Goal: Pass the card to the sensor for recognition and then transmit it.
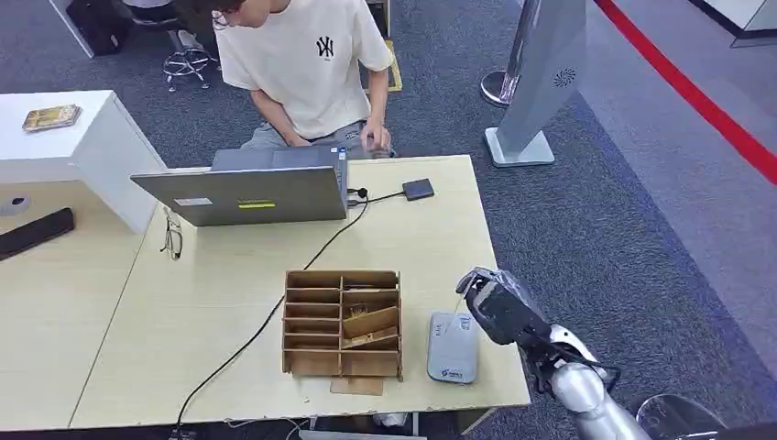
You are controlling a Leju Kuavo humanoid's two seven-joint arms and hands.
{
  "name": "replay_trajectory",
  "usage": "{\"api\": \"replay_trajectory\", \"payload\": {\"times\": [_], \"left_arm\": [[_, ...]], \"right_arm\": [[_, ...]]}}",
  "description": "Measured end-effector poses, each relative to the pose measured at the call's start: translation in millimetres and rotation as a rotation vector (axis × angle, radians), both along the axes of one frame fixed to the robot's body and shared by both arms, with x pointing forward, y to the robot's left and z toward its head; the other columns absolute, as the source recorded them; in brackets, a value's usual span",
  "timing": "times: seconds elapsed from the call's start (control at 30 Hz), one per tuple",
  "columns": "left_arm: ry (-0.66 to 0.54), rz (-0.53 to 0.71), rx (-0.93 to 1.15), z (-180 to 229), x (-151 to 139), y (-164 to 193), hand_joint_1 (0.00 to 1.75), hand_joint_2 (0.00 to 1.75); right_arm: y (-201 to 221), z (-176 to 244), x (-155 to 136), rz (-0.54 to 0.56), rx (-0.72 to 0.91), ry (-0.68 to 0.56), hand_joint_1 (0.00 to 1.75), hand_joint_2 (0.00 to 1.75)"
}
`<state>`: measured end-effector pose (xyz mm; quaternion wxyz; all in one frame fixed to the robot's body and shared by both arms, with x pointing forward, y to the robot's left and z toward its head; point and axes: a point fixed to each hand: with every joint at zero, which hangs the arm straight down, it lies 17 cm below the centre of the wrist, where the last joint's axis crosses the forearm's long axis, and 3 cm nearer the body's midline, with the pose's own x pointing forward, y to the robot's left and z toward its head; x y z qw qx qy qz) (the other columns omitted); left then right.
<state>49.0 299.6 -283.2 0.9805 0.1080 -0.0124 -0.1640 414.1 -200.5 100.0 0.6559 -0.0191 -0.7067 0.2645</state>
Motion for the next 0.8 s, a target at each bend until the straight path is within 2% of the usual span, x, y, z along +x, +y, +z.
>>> {"api": "replay_trajectory", "payload": {"times": [0.37, 0.8], "left_arm": [[0.001, -0.014, -0.007, 0, 2, -2, 0.0, 1.75], [0.004, -0.046, -0.011, 1, 10, -3, 0.0, 1.75]], "right_arm": [[22, 40, 21, 0.067, 0.018, -0.086, 1.75, 1.75], [48, 93, 59, 0.151, 0.002, -0.165, 1.75, 1.75]]}}
